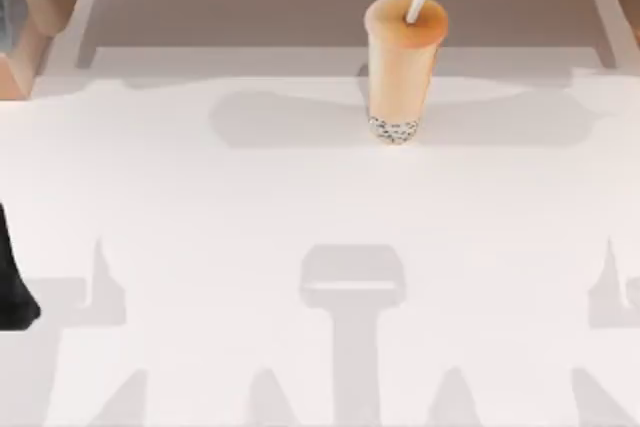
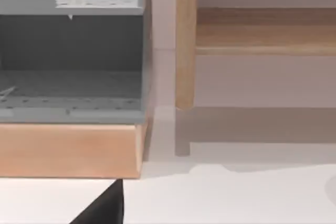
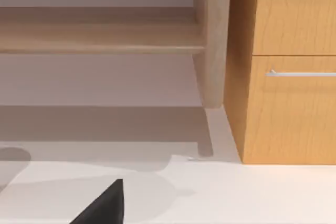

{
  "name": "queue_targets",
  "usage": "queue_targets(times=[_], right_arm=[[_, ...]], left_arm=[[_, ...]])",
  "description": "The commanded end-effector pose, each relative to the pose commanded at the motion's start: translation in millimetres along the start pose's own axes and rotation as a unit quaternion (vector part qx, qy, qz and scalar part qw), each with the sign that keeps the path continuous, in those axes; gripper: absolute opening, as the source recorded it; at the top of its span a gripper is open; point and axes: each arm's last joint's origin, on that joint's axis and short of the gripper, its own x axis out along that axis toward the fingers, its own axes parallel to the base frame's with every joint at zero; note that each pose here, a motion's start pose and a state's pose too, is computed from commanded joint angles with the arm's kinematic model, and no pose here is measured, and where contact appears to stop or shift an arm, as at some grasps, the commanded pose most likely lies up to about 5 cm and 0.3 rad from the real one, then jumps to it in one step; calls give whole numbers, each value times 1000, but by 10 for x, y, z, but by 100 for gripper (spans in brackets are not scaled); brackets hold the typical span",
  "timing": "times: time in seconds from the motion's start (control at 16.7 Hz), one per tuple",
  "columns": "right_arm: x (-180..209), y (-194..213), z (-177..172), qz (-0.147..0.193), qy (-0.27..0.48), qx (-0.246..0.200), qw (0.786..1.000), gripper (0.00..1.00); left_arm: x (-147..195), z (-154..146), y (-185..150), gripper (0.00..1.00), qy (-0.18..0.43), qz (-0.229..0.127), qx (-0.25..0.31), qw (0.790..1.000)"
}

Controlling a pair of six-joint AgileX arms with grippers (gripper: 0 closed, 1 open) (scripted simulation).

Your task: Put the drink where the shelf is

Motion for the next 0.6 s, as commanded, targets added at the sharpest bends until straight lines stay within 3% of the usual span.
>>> queue_targets(times=[0.3, 0.6], right_arm=[[23, 13, 68, -2, -1, 1, 1000, 100], [208, 105, 353, -5, -1, 3, 1000, 100]], left_arm=[[0, 0, 0, 100, 0, 0, 0, 1000], [0, 0, 0, 100, 0, 0, 0, 1000]])
